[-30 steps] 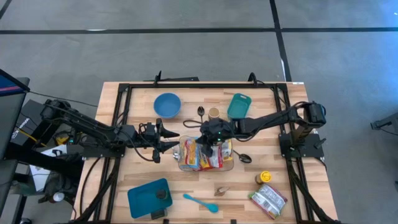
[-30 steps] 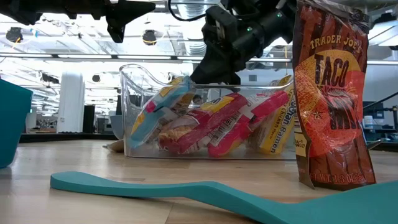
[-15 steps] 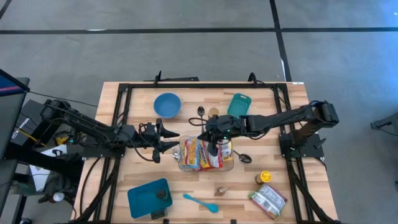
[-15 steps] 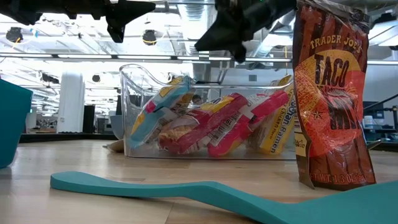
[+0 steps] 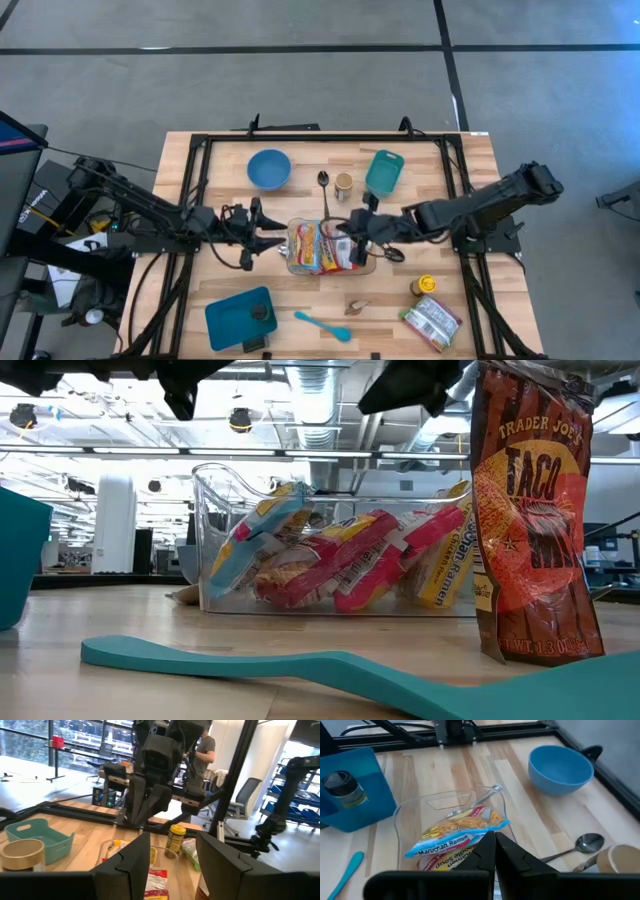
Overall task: Pick & Place Food Item
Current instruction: Put the golden spice bottle into the dark blue bin
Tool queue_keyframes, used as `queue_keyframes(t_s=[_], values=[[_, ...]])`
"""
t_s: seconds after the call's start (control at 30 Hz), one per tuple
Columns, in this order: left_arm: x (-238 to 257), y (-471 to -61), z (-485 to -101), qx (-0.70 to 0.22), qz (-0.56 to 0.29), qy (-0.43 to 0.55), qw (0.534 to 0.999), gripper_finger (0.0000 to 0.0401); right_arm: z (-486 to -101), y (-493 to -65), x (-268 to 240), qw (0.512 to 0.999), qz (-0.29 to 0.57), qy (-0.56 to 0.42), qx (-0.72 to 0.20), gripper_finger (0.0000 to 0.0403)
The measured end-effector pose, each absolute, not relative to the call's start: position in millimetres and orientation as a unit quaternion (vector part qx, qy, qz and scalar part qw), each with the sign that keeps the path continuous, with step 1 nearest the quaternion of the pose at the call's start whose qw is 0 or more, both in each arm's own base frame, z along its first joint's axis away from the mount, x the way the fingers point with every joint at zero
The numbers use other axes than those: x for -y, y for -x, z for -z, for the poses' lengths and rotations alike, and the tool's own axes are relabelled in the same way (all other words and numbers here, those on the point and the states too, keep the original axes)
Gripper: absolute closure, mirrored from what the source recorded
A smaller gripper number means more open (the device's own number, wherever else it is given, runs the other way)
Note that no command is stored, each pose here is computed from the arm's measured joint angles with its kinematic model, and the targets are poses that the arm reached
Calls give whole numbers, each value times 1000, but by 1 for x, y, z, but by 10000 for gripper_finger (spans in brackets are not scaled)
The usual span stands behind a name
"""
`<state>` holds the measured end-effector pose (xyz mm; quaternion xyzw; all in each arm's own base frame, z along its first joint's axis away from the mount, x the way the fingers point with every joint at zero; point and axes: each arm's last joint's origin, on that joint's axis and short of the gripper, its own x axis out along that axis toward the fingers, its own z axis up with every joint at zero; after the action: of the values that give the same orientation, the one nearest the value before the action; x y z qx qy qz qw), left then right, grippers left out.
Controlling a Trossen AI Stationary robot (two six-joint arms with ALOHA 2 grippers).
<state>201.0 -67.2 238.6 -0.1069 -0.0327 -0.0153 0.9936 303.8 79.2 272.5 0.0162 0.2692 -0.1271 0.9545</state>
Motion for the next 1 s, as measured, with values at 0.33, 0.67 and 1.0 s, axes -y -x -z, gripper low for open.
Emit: queue_keyframes(t_s=[0.33,0.67,1.0], values=[[84,-194,-239,30,51,91,994,247,-274,-296,-100,956,157,13,-249,403],[106,-181,-239,29,44,83,995,247,-269,-302,-106,960,154,-2,-236,403],[129,-166,-250,39,28,65,997,247,-262,-319,-106,966,148,16,-210,403]])
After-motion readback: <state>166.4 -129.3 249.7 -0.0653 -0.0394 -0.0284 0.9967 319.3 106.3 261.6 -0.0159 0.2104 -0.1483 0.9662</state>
